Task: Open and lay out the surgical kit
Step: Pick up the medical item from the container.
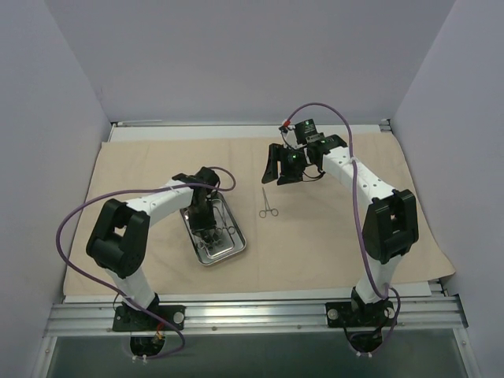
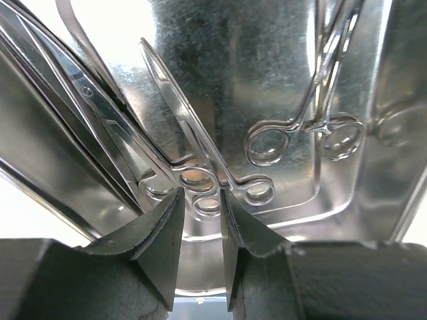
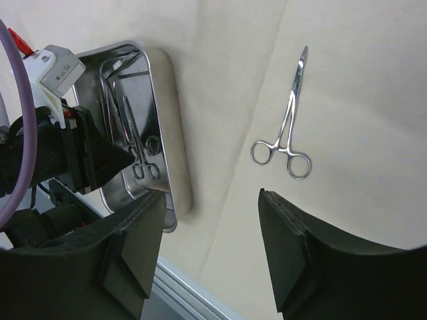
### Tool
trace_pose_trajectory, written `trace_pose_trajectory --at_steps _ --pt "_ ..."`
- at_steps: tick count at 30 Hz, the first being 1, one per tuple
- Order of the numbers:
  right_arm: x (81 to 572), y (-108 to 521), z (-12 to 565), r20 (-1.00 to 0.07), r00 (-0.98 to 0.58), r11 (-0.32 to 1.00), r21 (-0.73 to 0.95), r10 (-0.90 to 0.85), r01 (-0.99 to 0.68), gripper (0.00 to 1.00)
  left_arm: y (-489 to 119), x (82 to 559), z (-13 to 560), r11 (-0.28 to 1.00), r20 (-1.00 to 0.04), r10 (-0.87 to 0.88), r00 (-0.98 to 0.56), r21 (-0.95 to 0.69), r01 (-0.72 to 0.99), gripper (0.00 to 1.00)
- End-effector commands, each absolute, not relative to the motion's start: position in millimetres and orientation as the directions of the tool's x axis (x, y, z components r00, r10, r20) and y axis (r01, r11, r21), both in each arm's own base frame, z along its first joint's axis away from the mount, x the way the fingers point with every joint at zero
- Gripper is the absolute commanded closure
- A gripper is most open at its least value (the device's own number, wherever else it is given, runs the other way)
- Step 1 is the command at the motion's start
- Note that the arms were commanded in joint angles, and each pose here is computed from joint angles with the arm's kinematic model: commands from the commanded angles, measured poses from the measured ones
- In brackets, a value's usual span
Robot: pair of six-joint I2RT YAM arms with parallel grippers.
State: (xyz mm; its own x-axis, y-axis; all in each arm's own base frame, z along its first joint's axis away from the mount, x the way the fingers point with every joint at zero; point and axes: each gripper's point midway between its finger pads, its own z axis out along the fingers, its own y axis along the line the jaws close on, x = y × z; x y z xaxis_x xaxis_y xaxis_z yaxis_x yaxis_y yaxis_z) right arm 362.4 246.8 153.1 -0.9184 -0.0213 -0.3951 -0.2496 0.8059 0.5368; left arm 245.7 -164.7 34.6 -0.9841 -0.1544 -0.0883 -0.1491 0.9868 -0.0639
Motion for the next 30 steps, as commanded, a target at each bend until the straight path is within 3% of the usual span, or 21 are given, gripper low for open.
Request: trace_pose_trajectory --at_steps 1,12,17,22,30 --pt "358.4 246.2 175.9 -0.435 -0.900 0.787 0.553 -0.009 -0.275 0.42 -165.6 250.1 33.3 0.983 -0.102 -0.174 -0.979 -0.081 -0.166 0.63" --pt "360.9 248.7 175.3 -0.431 -0.902 0.782 0.558 -0.013 -0.278 0.42 -174.5 255.0 12.3 0.981 -0.058 -0.171 -0.984 -0.107 -0.164 0.66" --pt "361.8 249.5 175.6 -0.433 -0.901 0.782 0.554 -0.021 -0.284 0.42 -175.0 254.6 9.9 0.982 -0.049 -0.165 -0.985 -0.105 -0.159 0.85" --pt "361.6 249.1 175.7 -0.435 -0.900 0.782 0.551 -0.027 -0.291 0.42 -168.8 252.5 28.2 0.984 -0.060 -0.159 -0.985 -0.089 -0.154 0.97" --pt "363.5 253.0 176.7 -0.439 -0.898 0.773 0.556 -0.038 -0.305 0.42 -168.7 256.8 86.6 0.981 -0.150 -0.150 -0.977 -0.145 -0.128 0.98"
